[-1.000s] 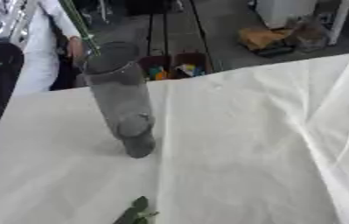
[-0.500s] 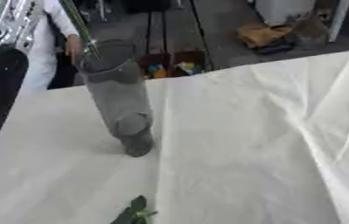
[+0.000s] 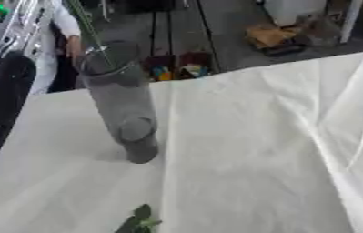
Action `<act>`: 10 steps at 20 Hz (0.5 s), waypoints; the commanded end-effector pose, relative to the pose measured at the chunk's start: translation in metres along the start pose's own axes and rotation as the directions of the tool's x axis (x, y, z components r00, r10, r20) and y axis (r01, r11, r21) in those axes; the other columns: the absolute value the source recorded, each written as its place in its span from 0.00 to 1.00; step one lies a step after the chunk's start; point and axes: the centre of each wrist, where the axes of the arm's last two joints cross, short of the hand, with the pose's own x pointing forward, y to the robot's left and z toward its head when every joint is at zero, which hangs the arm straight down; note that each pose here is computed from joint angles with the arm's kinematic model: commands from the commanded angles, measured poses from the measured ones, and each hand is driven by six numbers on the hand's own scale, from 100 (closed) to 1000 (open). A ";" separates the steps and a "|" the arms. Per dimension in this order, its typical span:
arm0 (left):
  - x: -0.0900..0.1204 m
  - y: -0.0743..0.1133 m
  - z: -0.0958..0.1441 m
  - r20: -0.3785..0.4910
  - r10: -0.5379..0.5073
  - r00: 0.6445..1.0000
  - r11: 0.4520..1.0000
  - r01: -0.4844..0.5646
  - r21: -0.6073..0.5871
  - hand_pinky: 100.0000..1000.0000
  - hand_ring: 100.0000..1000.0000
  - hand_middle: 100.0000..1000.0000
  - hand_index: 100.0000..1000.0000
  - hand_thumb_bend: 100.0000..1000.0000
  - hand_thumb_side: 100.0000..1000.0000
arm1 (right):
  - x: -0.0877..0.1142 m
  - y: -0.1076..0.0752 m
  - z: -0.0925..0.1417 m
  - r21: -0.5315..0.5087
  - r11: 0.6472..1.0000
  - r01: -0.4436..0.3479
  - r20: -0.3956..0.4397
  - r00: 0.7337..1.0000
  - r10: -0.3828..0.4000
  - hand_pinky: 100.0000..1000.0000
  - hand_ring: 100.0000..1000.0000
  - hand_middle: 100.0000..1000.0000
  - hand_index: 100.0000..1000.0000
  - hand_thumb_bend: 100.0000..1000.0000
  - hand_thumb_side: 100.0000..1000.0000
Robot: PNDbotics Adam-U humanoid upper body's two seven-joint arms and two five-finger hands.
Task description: Arrange flowers into the vase.
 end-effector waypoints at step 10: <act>0.009 -0.002 0.003 0.023 -0.022 0.999 1.000 0.022 0.000 0.00 0.00 0.00 0.00 0.02 0.24 | 0.005 0.000 -0.007 0.011 1.000 -0.004 0.028 1.000 0.004 0.84 0.75 0.30 0.88 0.00 0.89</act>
